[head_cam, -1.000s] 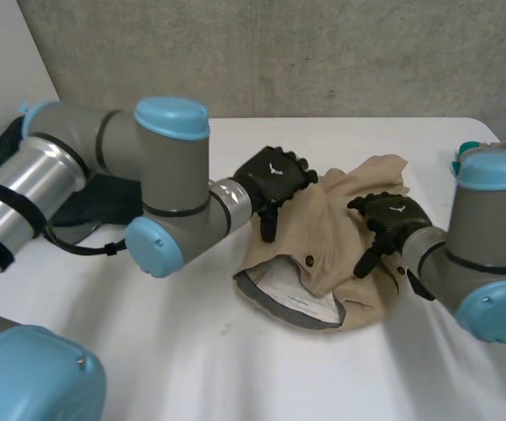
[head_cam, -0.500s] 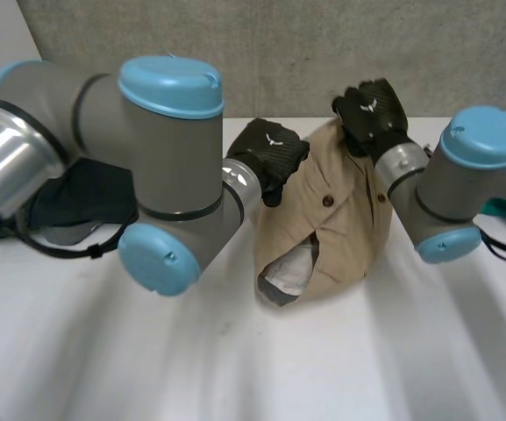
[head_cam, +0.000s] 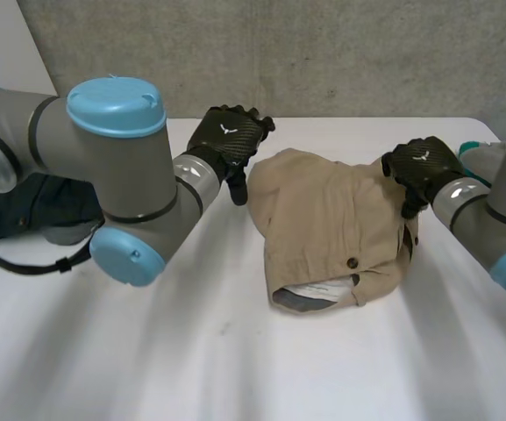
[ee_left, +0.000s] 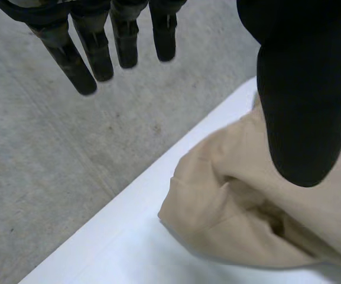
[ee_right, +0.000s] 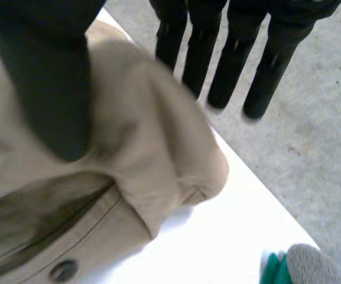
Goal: Fold the laundry.
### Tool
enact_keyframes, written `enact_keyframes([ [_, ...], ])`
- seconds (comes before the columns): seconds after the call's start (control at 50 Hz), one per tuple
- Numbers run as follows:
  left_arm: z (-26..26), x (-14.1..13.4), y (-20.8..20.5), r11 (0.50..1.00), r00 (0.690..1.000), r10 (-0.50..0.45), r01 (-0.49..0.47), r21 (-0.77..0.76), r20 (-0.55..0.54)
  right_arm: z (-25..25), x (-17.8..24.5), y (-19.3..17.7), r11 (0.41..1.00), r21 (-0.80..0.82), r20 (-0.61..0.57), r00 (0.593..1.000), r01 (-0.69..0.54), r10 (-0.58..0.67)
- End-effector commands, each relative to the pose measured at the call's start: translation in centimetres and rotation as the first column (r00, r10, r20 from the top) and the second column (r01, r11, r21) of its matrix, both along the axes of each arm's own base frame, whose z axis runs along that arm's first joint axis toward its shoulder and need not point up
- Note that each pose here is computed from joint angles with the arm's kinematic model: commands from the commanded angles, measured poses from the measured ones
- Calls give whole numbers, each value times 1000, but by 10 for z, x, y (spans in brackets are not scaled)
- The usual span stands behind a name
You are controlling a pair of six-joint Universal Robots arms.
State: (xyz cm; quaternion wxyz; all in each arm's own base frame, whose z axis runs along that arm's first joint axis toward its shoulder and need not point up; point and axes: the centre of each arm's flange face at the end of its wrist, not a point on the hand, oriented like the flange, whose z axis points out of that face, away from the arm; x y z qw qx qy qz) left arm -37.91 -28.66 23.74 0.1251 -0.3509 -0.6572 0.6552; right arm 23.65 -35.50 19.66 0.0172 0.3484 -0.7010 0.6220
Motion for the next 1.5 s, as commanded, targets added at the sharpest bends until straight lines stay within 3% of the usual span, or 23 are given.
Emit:
enact_keyframes([
  [0.02, -31, -15, -15, 993, 986, -115, 113, 25, 122, 16, -4, 13, 999, 44, 86, 996, 11, -15],
  [0.24, -52, -45, -17, 937, 911, -276, 326, -127, 306, 17, -30, 21, 982, 174, 47, 995, 80, -89],
  [0.46, -87, -50, -23, 893, 831, -261, 401, -204, 492, -27, -24, 5, 985, 163, 19, 998, 58, -61],
  [0.86, -120, -69, -14, 829, 802, -300, 487, -275, 516, -55, 2, 1, 997, 78, 26, 999, 23, -25],
  [0.92, -113, -69, -16, 834, 814, -266, 463, -300, 515, -50, 2, -1, 998, 51, 19, 1000, 21, -22],
  [1.0, -79, -61, -21, 871, 862, -203, 376, -317, 463, -31, 5, -10, 999, -38, 14, 1000, 8, -7],
  [1.02, -58, -58, -18, 884, 888, -193, 342, -318, 418, -23, 7, -14, 996, -84, 14, 1000, -6, 7],
  [1.08, -27, -52, -11, 903, 922, -179, 292, -314, 344, -10, 14, -20, 986, -158, 24, 998, -48, 52],
  [1.18, 37, -31, 18, 922, 964, -160, 222, -317, 210, 31, 41, -33, 897, -379, 46, 963, -227, 264],
  [1.22, 53, -22, 34, 926, 970, -156, 209, -315, 185, 42, 51, -38, 850, -436, 56, 934, -295, 352],
  [1.32, 59, -13, 65, 931, 969, -159, 211, -298, 189, 51, 62, -48, 812, -453, 121, 877, -368, 465],
  [1.5, 5, -28, 107, 959, 945, -171, 224, -173, 278, 19, 74, -56, 769, -400, 203, 770, -499, 605],
])
